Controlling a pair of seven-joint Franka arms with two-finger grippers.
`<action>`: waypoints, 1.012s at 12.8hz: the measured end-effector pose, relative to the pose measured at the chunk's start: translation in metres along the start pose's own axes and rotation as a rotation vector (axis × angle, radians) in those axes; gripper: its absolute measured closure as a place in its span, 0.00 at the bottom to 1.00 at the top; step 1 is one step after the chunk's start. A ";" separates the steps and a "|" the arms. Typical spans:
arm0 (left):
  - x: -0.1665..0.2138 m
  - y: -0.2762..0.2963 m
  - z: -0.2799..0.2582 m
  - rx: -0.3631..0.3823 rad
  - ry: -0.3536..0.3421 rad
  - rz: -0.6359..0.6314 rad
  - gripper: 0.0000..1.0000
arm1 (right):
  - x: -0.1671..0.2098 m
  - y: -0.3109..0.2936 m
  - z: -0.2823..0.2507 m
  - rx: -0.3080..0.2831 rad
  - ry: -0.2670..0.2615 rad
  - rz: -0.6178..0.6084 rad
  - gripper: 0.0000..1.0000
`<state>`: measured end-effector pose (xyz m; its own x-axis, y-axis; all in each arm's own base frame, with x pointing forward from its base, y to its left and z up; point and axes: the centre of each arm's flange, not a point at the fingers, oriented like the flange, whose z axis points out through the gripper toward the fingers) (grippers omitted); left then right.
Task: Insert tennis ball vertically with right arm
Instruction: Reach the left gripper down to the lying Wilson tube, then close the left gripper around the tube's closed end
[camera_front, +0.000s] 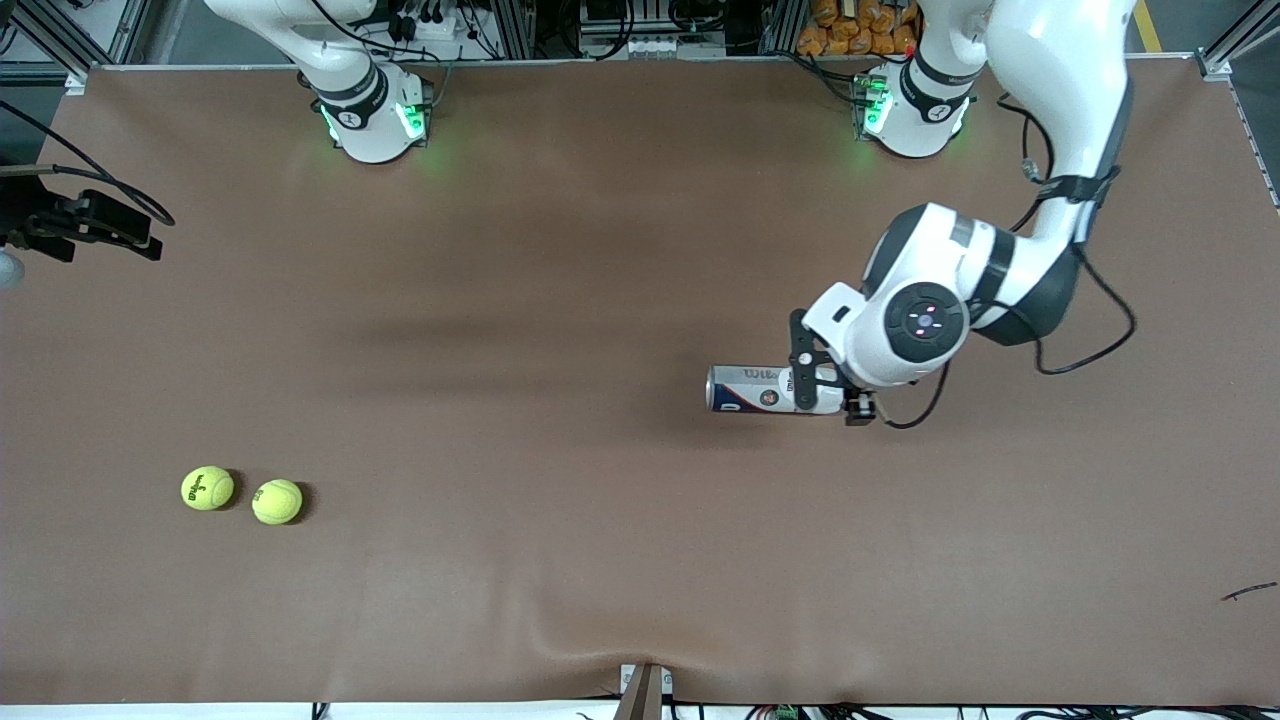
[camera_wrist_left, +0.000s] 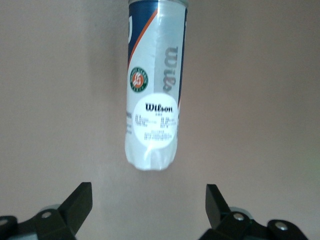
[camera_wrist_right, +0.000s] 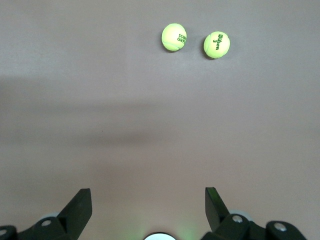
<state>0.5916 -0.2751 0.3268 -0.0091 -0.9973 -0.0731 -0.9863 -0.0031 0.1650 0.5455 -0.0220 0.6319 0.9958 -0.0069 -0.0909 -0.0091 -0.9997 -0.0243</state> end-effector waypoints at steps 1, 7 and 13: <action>0.005 0.002 0.012 0.011 0.007 0.008 0.00 | 0.001 0.002 0.000 0.000 0.005 0.003 0.00; 0.049 0.025 0.045 0.053 -0.055 0.017 0.00 | 0.010 0.001 -0.003 -0.003 0.065 0.003 0.00; 0.073 0.028 0.080 0.104 -0.115 0.055 0.00 | 0.016 0.004 0.001 -0.004 0.078 0.007 0.00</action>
<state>0.5502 -0.3423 0.2470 -0.0763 -0.9808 -0.1796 -0.9955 0.0648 0.0691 0.5615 -0.0257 0.6289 0.9998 -0.0158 -0.0134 -0.0161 -0.9997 -0.0202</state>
